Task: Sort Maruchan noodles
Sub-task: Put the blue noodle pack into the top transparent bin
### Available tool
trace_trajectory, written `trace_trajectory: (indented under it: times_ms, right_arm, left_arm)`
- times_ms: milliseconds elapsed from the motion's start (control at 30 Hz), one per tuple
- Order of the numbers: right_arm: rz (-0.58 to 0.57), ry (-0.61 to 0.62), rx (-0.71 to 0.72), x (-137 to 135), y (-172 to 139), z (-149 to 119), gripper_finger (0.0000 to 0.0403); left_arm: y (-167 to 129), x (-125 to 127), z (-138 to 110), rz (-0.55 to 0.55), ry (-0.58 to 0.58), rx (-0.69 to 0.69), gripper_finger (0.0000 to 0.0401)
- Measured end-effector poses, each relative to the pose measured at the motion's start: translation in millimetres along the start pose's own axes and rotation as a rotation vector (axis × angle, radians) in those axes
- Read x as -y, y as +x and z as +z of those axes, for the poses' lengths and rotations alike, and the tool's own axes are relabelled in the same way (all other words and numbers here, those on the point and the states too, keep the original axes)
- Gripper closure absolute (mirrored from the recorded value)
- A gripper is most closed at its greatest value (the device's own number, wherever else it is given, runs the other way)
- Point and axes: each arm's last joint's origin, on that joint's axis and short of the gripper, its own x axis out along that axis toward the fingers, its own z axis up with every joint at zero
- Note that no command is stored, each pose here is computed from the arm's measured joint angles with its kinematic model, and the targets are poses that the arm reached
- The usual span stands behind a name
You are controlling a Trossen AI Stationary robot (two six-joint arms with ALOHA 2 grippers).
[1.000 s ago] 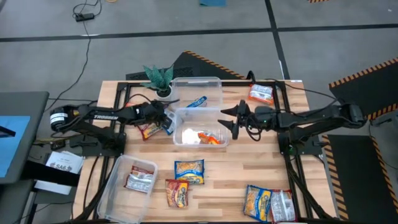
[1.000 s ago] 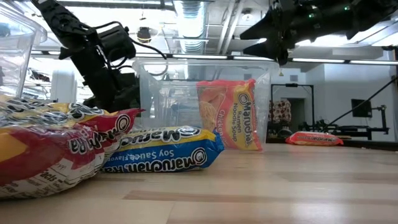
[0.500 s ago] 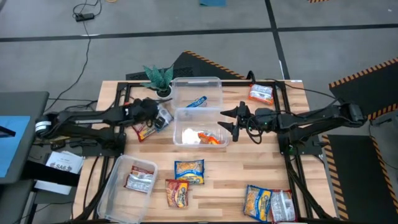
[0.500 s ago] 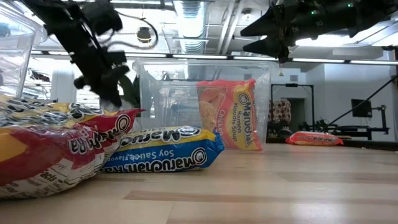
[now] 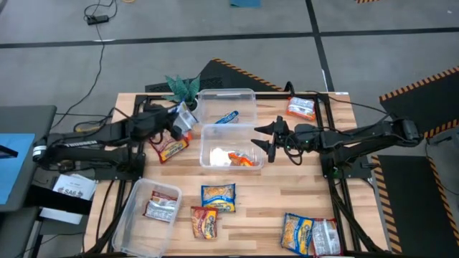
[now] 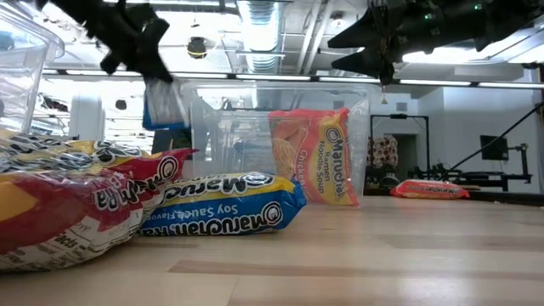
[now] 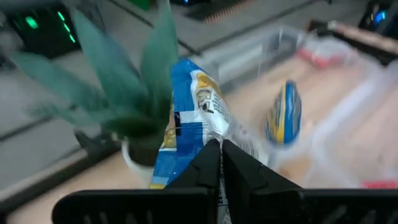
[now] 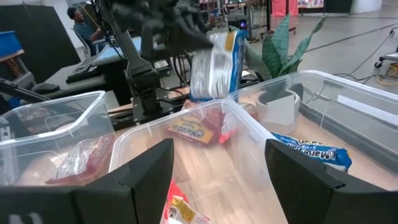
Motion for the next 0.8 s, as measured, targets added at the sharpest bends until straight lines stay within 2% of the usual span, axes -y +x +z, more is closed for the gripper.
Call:
trace_trajectory:
  times_ms: [233,467,667,800]
  right_arm:
    - [0.002,-0.002,0.015,-0.1,0.0,1.5,0.0127]
    - [0.003,-0.002,0.016,-0.2,0.0,1.6,0.0127]
    - [0.003,-0.002,0.015,-0.1,0.0,1.5,0.0127]
    - [0.002,-0.003,0.014,-0.1,0.0,1.4,0.0127]
  left_arm:
    - [7.9,21.8,46.2,0.009,0.088,0.092,0.0401]
    - [42.9,57.8,76.8,0.013,0.217,0.124,0.0401]
    - [83.6,79.4,90.3,0.045,0.303,0.148,0.0401]
    - [112.4,86.6,88.5,0.038,0.354,0.110,0.0401]
